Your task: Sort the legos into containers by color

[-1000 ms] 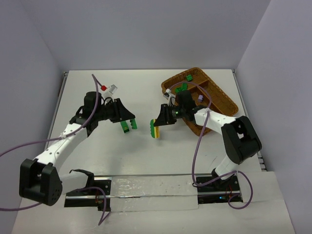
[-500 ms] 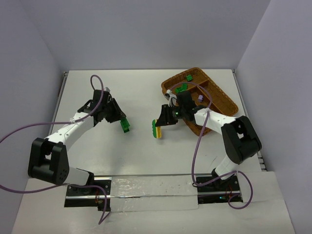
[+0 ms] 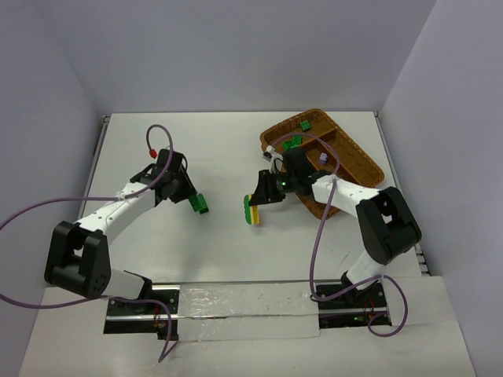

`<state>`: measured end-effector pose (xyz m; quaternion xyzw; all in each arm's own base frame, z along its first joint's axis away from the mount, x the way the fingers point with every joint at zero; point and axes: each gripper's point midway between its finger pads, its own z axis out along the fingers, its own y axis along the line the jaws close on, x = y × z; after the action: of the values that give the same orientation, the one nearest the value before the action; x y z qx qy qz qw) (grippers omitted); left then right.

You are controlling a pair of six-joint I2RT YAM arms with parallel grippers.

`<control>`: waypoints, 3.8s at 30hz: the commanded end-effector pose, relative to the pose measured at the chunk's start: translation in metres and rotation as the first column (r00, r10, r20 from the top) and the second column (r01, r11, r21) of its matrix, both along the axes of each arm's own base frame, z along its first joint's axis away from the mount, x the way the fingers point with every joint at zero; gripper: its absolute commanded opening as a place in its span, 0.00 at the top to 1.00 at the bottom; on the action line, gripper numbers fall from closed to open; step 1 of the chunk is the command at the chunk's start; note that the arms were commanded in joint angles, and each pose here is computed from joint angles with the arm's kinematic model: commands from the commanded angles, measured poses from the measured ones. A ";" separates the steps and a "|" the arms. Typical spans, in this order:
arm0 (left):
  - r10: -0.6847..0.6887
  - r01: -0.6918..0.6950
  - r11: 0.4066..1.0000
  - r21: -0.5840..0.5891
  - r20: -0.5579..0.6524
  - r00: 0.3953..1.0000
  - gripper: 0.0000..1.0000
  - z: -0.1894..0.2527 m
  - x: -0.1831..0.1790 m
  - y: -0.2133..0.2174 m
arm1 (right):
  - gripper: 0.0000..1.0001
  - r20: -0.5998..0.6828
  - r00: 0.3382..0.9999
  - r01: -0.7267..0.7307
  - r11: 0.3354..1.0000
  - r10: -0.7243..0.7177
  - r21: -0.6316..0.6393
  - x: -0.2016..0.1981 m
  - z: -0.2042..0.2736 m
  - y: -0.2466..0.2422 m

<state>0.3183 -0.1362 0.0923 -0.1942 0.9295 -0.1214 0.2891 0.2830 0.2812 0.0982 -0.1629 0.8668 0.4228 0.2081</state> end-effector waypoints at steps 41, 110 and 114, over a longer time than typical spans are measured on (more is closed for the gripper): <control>-0.503 0.859 0.398 -0.322 0.706 0.498 0.25 0.173 -0.085 -0.123 | 1.00 0.247 0.883 -0.469 0.784 0.400 0.407 -0.059 0.140 0.033; -0.169 0.231 0.921 -0.313 0.213 0.962 1.00 0.046 -0.007 -0.058 | 1.00 0.120 0.981 0.145 0.986 -0.154 0.079 0.033 0.039 -0.012; -0.095 0.113 0.975 -0.191 0.099 0.991 1.00 0.014 -0.001 -0.041 | 1.00 0.152 0.969 0.199 0.980 -0.193 -0.020 0.035 0.029 -0.029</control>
<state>0.3035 -0.2031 0.1269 -0.1274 0.8808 -0.3468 0.2961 0.3086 0.2743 0.1269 -0.0920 0.8431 0.4574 0.2675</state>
